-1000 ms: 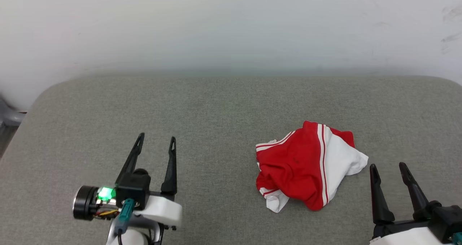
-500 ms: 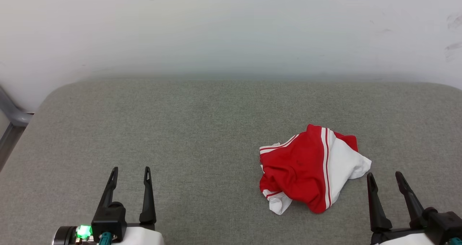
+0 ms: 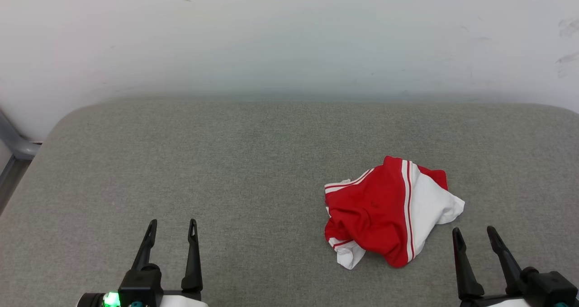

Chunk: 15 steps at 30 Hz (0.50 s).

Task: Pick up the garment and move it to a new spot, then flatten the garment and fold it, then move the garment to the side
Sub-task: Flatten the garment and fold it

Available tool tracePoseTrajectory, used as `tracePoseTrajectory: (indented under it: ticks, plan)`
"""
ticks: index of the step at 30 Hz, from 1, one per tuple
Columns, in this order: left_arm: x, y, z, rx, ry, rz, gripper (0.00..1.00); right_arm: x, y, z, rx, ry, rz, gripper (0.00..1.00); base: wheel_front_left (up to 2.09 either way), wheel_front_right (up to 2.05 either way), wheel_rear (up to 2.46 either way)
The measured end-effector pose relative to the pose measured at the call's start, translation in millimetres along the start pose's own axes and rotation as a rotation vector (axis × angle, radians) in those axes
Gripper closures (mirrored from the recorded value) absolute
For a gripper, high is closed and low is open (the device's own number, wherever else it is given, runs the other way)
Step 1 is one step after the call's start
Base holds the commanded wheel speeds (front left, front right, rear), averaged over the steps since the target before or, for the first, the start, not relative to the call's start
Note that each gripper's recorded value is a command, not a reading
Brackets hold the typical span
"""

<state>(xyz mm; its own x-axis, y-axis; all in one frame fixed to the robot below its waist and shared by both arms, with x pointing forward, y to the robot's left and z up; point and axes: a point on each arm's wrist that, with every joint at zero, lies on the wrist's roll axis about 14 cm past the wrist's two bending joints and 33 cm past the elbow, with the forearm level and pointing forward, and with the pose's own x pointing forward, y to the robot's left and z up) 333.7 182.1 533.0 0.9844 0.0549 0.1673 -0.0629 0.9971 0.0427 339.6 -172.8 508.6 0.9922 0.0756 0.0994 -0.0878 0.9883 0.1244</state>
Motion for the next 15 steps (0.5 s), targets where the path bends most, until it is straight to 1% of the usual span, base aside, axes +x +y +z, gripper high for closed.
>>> tracePoseTrajectory:
  ticks: [15]
  plan:
    - [-1.9,2.7,-5.3,-0.013,0.016,-0.002,0.0,-2.4,0.7,-8.9,0.01,0.028,0.0,0.0,0.0,0.0,0.0]
